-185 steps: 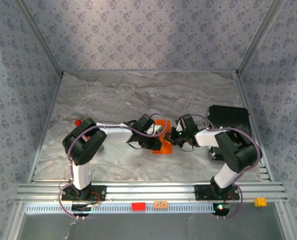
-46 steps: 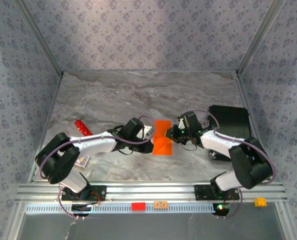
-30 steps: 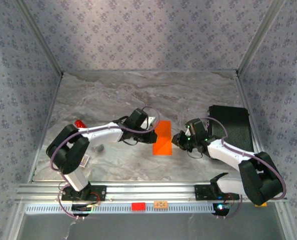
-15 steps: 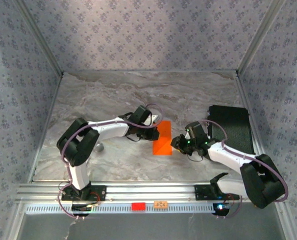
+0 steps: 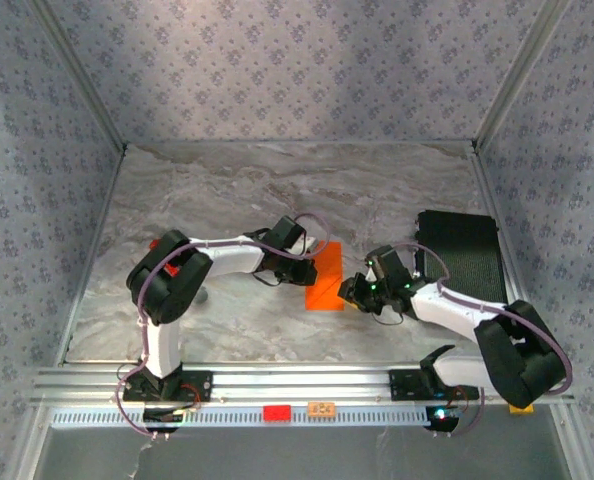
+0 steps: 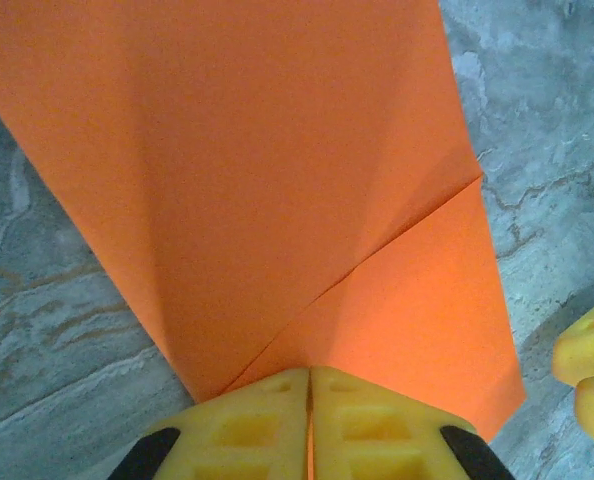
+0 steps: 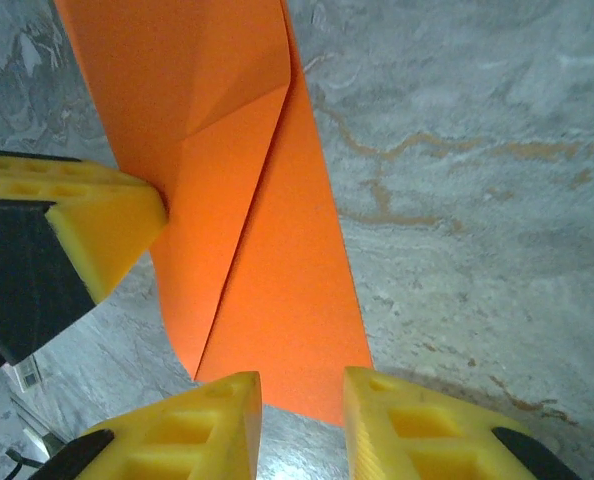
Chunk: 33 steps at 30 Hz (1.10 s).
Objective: Fold a paper plane with a square sheet of paper (pick it up from the middle)
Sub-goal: Fold the triangle a second time at the center of the table, then turn over the paper at the center of the table.
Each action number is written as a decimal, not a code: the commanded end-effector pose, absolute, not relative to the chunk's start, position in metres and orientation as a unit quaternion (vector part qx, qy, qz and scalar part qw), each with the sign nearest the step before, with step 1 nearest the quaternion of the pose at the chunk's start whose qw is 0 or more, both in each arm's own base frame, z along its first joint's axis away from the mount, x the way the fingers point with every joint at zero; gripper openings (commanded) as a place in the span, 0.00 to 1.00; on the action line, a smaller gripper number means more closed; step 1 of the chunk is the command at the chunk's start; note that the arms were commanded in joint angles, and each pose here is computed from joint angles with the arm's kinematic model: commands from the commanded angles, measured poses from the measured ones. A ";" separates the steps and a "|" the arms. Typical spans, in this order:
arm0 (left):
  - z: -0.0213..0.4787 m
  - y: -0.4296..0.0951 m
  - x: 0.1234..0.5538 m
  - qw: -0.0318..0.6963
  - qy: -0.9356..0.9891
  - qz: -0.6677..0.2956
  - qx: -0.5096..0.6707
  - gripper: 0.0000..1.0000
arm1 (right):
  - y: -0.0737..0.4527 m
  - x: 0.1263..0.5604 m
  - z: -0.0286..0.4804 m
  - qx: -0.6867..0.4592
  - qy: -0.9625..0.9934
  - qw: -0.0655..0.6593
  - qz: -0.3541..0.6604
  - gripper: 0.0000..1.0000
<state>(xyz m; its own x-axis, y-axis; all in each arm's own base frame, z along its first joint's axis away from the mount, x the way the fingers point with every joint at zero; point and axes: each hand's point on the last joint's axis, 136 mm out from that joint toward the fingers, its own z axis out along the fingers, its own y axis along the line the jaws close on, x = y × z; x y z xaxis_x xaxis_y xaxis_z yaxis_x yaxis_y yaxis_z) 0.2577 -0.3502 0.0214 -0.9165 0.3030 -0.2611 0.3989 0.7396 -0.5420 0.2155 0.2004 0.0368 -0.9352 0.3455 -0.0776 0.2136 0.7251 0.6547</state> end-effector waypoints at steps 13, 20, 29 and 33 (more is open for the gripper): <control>0.006 -0.339 0.249 0.062 0.935 -0.289 0.193 0.08 | 0.212 0.216 0.030 0.148 0.934 0.068 0.317 0.33; 0.005 -0.340 0.247 0.060 0.935 -0.292 0.191 0.08 | 0.220 0.223 0.027 0.142 0.931 0.071 0.330 0.38; 0.004 -0.339 0.247 0.058 0.936 -0.292 0.188 0.08 | 0.236 0.251 0.046 0.132 0.913 0.097 0.374 0.48; 0.005 -0.339 0.247 0.059 0.936 -0.292 0.187 0.08 | 0.235 0.261 0.052 0.129 0.910 0.109 0.379 0.49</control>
<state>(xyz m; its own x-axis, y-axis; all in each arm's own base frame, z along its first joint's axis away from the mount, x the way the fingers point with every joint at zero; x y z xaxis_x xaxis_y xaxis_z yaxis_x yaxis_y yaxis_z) 0.2581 -0.3519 0.0211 -0.9122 0.3037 -0.2752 0.4084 0.7292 -0.5490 0.2485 0.2298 0.0405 -0.9436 0.3239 -0.0691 0.1880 0.6956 0.6934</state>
